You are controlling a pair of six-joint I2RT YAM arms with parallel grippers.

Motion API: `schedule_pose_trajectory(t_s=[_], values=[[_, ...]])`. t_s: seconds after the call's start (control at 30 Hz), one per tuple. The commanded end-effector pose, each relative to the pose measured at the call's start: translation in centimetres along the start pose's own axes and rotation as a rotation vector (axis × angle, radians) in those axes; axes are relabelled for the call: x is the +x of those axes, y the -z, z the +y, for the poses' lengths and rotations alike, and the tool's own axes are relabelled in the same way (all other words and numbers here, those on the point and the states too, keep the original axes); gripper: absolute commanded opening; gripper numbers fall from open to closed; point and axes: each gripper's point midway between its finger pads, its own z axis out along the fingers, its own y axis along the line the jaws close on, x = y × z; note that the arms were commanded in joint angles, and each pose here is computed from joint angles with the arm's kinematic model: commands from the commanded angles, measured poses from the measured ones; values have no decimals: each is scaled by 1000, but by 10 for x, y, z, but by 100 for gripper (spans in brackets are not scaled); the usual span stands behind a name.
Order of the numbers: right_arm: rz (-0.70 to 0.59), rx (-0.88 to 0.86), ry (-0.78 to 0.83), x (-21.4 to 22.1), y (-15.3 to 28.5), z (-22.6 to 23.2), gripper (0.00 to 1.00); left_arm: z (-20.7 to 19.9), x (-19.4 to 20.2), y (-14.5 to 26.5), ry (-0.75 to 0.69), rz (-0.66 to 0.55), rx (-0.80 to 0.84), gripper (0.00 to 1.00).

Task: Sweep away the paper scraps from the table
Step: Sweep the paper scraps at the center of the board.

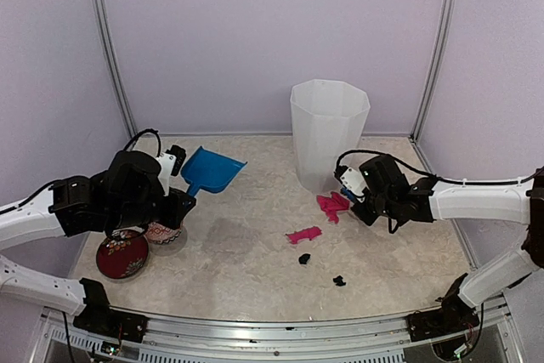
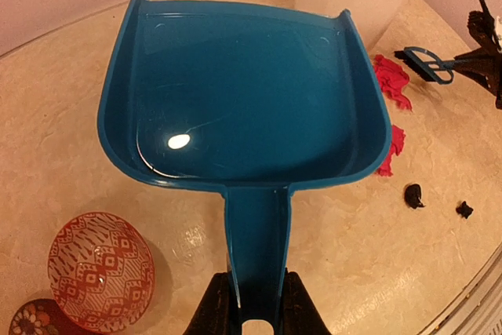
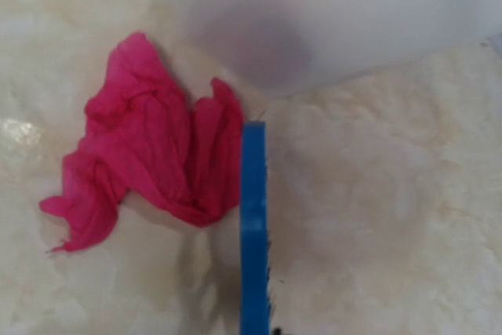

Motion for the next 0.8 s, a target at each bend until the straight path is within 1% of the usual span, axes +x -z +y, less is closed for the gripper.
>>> schedule_pose_trajectory(t_s=[0.0,0.1,0.2,0.43,0.57,0.67,0.77], values=[[-56,-79,35,-15,-17,13,0,-10,17,1,-7,41,-46,0],[-47,-183,57,-19,-23,33,0,-23,27,-2,-31,68,-27,0],[-51,-258,75,-24,-20,50,0,-26,31,-6,-41,77,-30,0],[-88,-363,88,-44,15,77,0,-29,26,-8,-49,48,-25,0],[-116,-331,35,-59,47,68,0,-30,24,-8,-57,28,-14,0],[-86,-280,-40,-62,70,49,0,-31,22,-8,-55,17,0,0],[-47,-266,-146,-58,95,38,0,-34,21,-6,-51,7,18,0]])
